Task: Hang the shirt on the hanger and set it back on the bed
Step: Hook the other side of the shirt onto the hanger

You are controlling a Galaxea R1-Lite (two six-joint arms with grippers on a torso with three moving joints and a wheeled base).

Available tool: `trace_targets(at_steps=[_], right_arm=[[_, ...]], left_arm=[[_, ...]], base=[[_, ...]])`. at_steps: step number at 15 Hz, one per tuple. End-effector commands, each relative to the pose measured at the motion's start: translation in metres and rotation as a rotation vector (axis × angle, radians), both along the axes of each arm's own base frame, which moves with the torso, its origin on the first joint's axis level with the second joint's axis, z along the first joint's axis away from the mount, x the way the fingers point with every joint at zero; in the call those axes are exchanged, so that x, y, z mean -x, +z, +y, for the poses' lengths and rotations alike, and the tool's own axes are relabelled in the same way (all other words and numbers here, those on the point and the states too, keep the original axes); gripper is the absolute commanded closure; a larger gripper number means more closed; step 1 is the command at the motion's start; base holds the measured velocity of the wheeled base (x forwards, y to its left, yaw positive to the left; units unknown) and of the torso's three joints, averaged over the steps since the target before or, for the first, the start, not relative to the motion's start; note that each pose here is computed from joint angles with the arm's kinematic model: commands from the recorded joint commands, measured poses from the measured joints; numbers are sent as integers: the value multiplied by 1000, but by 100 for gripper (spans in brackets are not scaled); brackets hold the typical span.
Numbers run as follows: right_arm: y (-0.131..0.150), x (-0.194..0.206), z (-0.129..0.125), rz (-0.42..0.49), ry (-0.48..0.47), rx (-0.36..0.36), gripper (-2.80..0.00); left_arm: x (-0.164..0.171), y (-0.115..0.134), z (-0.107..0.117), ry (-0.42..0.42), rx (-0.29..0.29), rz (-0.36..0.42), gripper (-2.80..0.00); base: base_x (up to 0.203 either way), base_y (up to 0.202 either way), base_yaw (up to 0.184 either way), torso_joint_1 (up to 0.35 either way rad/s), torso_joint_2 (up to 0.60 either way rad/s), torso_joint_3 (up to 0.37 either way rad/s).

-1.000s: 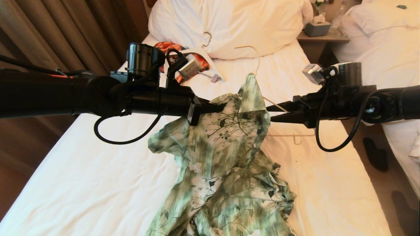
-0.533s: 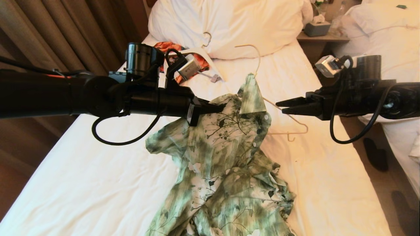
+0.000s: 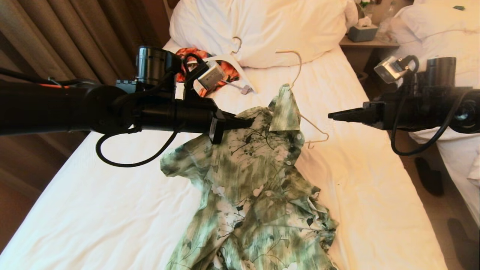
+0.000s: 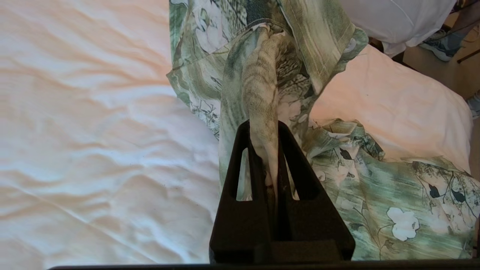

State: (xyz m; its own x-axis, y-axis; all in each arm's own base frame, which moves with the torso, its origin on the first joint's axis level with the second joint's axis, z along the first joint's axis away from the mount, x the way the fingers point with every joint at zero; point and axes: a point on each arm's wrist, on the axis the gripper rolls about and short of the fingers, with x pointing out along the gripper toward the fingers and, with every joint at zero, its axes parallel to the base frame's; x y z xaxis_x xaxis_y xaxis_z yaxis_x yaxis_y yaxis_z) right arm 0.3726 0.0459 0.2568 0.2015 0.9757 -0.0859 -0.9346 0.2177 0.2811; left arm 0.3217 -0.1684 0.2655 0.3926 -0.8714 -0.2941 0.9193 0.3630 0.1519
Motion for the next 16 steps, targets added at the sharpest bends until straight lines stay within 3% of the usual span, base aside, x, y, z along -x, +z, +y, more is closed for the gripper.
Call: trace_targets(at_steps=[1, 4, 6, 9, 16], right_arm=[[3, 1, -1, 2, 2, -5, 0], [5, 0, -6, 59, -19, -19, 0], [12, -3, -11, 143, -47, -45, 0], [21, -17, -9, 264, -188, -79, 0], [12, -51, 34, 366, -356, -167, 0]], left_arm=[[3, 3, 1, -5, 4, -9, 0], [5, 6, 4, -2, 7, -15, 0], [8, 7, 5, -2, 8, -15, 0], [10, 8, 6, -2, 8, -12, 0], [26, 22, 20, 23, 20, 21, 0]], base=[[0, 0, 0, 0, 0, 0], [0, 0, 0, 0, 0, 0], [0, 0, 0, 0, 0, 0], [0, 0, 0, 0, 0, 0], [0, 0, 0, 0, 0, 0]])
